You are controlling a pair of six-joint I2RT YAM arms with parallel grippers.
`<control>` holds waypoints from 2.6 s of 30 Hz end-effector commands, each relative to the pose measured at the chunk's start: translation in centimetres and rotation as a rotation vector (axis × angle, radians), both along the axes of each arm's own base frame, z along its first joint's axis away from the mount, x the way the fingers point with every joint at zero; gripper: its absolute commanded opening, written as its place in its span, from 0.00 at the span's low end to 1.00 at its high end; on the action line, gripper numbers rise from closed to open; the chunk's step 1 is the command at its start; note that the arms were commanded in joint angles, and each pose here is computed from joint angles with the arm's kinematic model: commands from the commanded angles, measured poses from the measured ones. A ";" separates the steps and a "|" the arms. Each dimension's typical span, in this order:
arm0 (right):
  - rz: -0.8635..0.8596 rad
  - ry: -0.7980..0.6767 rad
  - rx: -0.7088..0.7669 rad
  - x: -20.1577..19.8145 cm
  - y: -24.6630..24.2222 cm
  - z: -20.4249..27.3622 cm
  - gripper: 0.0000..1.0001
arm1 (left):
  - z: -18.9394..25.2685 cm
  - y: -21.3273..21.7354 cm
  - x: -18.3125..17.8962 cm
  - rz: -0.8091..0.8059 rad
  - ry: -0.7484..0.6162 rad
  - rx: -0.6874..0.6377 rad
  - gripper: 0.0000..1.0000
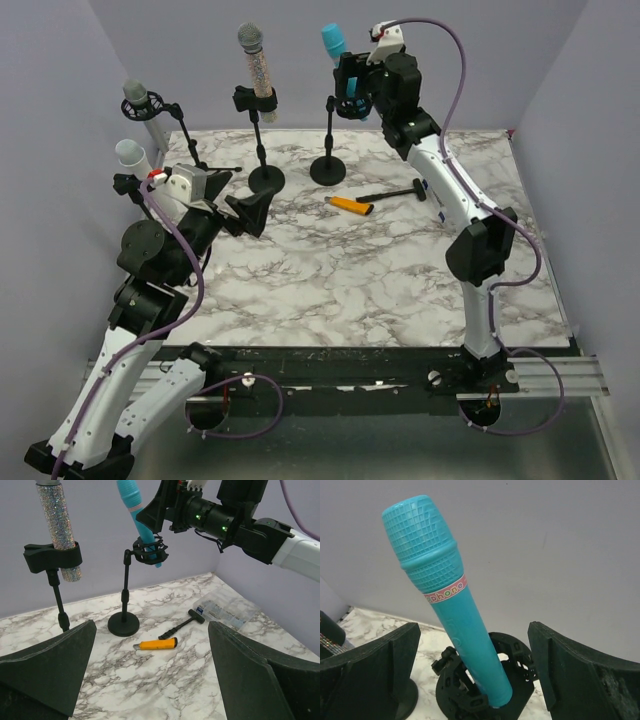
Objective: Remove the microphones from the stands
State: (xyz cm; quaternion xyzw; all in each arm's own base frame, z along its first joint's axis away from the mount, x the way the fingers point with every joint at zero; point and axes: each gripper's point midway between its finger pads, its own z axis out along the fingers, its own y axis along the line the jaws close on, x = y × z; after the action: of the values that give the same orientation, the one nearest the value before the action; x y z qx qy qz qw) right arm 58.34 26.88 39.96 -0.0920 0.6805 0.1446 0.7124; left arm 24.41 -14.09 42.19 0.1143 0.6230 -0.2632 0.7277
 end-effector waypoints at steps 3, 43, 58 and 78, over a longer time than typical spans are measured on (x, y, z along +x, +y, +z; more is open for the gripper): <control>-0.035 -0.053 -0.081 2.3 0.0 -0.9 0.93 | -0.1 0.1 0.2 0.016 -0.003 0.014 0.99; -0.105 -0.399 -0.013 -4.3 0.3 13.5 0.01 | -1.6 -0.9 1.3 0.006 0.040 0.037 0.99; -0.303 -0.118 0.270 -16.6 -10.9 5.1 0.01 | -1.5 -2.0 0.9 -0.050 0.062 0.016 0.99; -0.339 0.875 -0.179 -29.1 -14.6 -28.5 0.01 | -1.3 -3.0 -0.3 -0.077 0.053 0.026 0.99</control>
State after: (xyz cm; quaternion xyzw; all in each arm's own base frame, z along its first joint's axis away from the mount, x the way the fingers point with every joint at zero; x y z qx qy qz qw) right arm 33.86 12.08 16.50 0.0393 0.8713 -0.0137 0.4890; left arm 24.29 -17.56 40.30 0.1445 0.6442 -0.2936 0.6913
